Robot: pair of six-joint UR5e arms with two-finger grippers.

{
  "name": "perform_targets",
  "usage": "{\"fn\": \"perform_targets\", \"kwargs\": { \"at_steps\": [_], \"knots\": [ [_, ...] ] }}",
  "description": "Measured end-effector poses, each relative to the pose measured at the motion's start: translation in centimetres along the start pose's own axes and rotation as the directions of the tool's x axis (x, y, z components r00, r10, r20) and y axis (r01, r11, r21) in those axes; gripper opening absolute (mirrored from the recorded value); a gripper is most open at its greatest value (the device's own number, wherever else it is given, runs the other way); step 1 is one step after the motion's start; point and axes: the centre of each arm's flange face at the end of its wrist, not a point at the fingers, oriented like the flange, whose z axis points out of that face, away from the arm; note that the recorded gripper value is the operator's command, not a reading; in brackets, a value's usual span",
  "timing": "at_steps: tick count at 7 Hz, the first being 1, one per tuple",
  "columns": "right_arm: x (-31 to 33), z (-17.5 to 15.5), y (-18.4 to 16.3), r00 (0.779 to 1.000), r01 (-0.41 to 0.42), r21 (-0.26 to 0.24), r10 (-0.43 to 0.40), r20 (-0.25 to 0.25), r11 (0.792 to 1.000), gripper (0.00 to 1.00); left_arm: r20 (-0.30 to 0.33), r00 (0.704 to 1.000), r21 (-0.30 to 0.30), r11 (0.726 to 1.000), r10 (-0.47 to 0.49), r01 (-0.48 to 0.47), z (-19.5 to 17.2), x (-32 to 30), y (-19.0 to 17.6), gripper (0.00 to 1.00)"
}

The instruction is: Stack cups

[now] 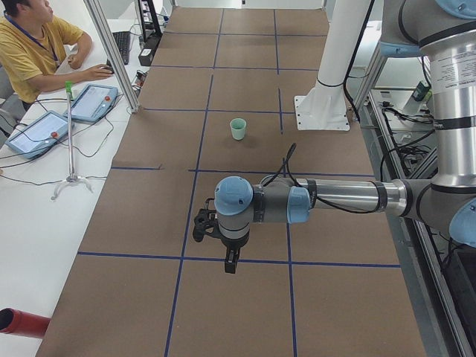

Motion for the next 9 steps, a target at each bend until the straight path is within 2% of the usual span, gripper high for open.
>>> {"fn": "perform_targets", "kwargs": {
  "at_steps": [2, 4, 5, 7, 9],
  "knots": [
    [0.0, 0.0, 0.0, 1.0, 0.0, 0.0, 0.0, 0.0, 1.0, 1.0, 0.0, 1.0, 0.01, 1.0, 0.01, -0.01, -0.5, 0.4, -0.5, 1.0],
    [0.0, 0.0, 0.0, 1.0, 0.0, 0.0, 0.0, 0.0, 1.0, 1.0, 0.002, 0.997, 0.044, 0.996, 0.072, -0.072, -2.0, 2.5, -4.0, 1.0],
    [0.0, 0.0, 0.0, 1.0, 0.0, 0.0, 0.0, 0.0, 1.0, 1.0, -0.002, 0.994, 0.034, 0.993, 0.11, -0.11, -1.5, 4.1, -5.5, 1.0],
    [0.0, 0.0, 0.0, 1.0, 0.0, 0.0, 0.0, 0.0, 1.0, 1.0, -0.02, 0.991, 0.003, 0.991, 0.132, -0.132, 0.9, 8.7, -7.5, 1.0],
    [0.0, 0.0, 0.0, 1.0, 0.0, 0.0, 0.0, 0.0, 1.0, 1.0, -0.053, 0.998, 0.029, 0.999, 0.045, -0.044, 4.8, 14.4, -8.1, 1.0]
  ]
}}
